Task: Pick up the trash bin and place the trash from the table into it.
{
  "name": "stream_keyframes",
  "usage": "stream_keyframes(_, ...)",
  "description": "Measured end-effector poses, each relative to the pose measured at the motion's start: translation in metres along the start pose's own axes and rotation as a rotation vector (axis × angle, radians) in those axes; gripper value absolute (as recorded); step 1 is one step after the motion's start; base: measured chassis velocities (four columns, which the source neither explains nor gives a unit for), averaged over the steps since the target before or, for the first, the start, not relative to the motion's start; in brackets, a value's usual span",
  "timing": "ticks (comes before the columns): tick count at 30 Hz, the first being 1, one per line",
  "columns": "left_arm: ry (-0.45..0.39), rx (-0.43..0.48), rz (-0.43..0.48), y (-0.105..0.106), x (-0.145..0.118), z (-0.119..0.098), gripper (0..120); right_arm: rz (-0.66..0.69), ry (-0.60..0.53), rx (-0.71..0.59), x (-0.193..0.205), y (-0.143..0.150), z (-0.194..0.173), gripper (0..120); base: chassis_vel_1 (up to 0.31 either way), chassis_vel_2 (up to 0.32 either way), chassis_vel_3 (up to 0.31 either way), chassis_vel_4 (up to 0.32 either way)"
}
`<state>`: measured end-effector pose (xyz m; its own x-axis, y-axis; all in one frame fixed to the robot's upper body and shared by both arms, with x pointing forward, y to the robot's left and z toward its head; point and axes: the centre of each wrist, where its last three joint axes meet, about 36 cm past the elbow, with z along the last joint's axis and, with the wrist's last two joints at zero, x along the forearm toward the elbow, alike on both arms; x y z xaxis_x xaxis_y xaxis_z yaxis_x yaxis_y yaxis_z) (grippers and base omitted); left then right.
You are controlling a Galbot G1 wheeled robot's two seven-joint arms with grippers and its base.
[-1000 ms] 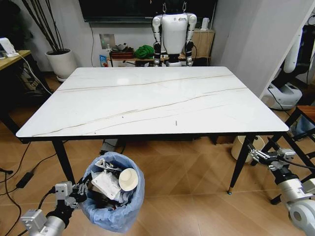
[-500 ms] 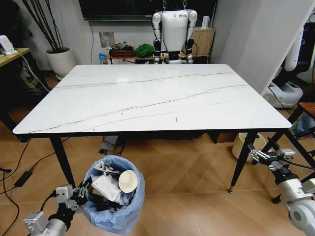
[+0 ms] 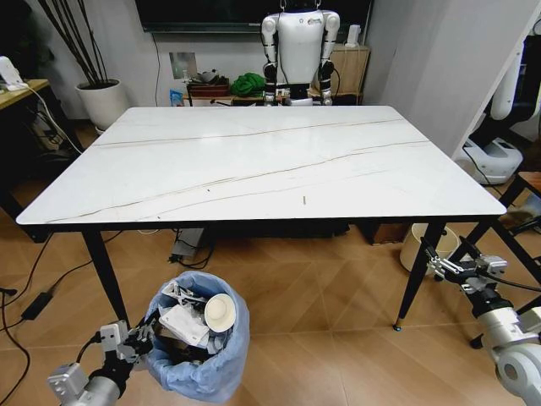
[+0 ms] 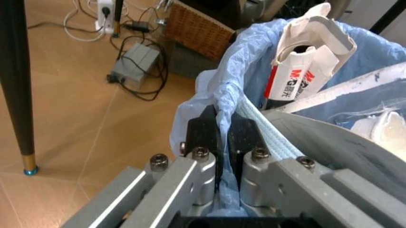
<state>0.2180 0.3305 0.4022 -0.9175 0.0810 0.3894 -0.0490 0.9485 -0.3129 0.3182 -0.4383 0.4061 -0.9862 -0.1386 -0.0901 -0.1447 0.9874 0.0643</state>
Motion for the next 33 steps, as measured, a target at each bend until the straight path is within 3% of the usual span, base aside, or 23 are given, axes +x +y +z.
stream_keyframes(17,0.028,0.092,-0.031,0.0,-0.007,0.009,0,0.0,0.0,0.0,0.0,0.0,0.0,100,0.0,0.0,0.0,0.0)
stream_keyframes(33,0.034,0.102,-0.042,0.001,-0.013,0.017,0,0.0,0.0,0.0,0.0,0.0,0.0,100,0.0,0.0,0.0,0.0)
